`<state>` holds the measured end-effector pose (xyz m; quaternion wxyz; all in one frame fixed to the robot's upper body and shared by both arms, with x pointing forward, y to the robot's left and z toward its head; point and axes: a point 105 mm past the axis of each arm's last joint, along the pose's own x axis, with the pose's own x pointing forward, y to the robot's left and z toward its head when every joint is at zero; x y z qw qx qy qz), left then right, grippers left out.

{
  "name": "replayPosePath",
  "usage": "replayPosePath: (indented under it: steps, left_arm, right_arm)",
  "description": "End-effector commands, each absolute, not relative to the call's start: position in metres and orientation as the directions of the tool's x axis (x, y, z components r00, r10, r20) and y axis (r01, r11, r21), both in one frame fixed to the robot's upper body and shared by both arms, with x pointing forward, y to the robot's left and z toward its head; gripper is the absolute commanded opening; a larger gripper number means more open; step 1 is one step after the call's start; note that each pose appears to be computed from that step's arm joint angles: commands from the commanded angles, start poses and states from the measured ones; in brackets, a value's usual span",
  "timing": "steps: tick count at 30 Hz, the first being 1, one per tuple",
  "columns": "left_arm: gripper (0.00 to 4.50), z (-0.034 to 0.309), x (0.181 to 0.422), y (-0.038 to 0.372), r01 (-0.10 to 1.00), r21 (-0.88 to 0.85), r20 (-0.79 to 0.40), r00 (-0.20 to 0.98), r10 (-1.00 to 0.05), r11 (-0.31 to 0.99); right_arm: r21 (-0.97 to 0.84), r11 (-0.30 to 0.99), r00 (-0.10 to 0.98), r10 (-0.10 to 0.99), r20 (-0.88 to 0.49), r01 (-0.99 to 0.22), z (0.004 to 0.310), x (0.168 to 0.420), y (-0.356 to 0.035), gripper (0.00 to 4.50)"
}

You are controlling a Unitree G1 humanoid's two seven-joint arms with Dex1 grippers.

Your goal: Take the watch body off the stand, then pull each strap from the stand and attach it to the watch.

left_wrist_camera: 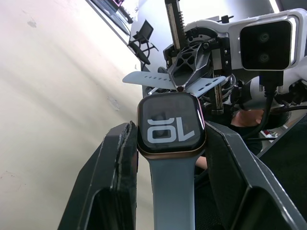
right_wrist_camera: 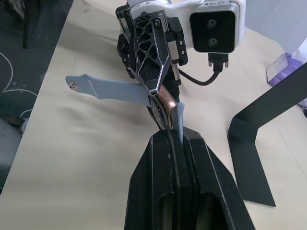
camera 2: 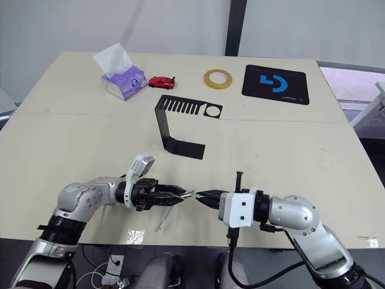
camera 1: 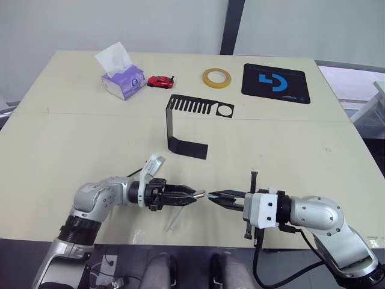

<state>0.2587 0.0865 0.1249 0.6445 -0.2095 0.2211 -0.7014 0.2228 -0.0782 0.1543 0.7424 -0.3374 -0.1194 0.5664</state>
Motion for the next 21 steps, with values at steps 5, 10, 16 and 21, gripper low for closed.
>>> replayPosePath:
  steps: [5,10,16,21]
  left_arm:
    - [1.63,0.1331,0.2576,0.085,0.835,-0.543,0.025,-0.094,-0.995,-0.092]
    - [1.63,0.1332,0.2561,0.0839,0.834,-0.543,0.025,-0.099,-0.995,-0.096]
    - [1.63,0.1329,0.2556,0.083,0.835,-0.542,0.023,-0.101,-0.995,-0.097]
    - [1.63,0.1325,0.2561,0.0824,0.835,-0.542,0.018,-0.098,-0.995,-0.092]
  right_arm:
    - [-0.674,0.134,0.343,0.921,-0.186,-0.726,0.1616,0.2228,-0.0799,0.0]
    - [-0.674,0.133,0.341,0.922,-0.185,-0.726,0.1618,0.2226,-0.0797,0.0]
    - [-0.675,0.133,0.338,0.923,-0.182,-0.726,0.162,0.2228,-0.0779,0.0]
    - [-0.677,0.13,0.334,0.925,-0.18,-0.725,0.1625,0.2225,-0.0767,0.0]
